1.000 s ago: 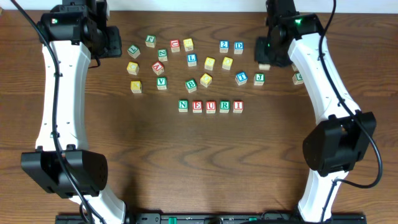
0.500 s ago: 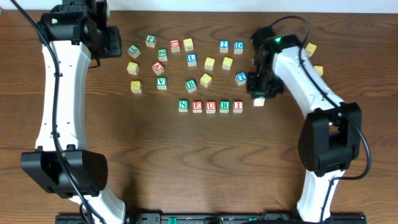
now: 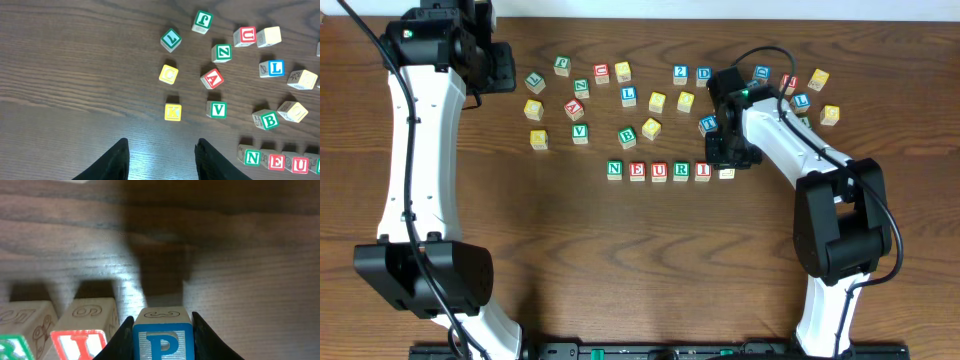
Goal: Spell out NEURIPS
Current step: 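Carry the P block down and set it right of the I block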
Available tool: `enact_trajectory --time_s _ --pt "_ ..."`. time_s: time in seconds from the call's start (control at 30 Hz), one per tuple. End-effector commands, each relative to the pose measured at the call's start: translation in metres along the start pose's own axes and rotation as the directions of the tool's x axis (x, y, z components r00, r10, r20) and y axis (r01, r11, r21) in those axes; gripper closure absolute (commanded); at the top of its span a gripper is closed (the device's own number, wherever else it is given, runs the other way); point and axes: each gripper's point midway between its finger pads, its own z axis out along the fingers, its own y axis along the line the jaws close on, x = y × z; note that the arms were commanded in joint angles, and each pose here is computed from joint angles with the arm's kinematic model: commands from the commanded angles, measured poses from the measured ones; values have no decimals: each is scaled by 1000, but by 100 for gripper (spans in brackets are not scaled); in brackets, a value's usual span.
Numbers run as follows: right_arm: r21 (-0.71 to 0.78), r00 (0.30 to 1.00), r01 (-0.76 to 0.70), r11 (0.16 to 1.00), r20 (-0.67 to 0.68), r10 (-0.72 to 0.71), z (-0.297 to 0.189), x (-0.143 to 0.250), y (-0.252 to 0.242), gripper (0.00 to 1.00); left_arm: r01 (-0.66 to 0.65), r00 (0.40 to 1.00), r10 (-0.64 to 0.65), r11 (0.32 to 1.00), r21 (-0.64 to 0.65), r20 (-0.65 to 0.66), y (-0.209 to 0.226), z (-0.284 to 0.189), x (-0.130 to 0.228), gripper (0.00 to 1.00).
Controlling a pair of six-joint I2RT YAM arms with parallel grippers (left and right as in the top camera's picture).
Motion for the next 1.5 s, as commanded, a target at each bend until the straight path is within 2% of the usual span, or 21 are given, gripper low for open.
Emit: enact_trajectory --time_s 0.0,0.93,1.1,1.3,1.47 --pt "22 1000 -9 1000 6 9 10 2 -1 76 -1 1000 1 1000 -6 15 0 -4 -4 58" --pt "9 999 -33 999 -35 33 15 13 0 72 -1 1000 1 1000 -6 15 0 -4 -4 57" --pt "7 999 -33 999 -33 33 15 13 0 58 -1 1000 1 1000 -6 15 0 -4 -4 57" --pt "0 1000 -27 1000 -12 27 12 7 2 57 -1 1000 1 1000 -6 15 0 -4 -4 57" --pt "-15 999 -8 1000 36 9 -11 -14 3 56 -1 1000 1 1000 -6 15 0 -4 -4 58"
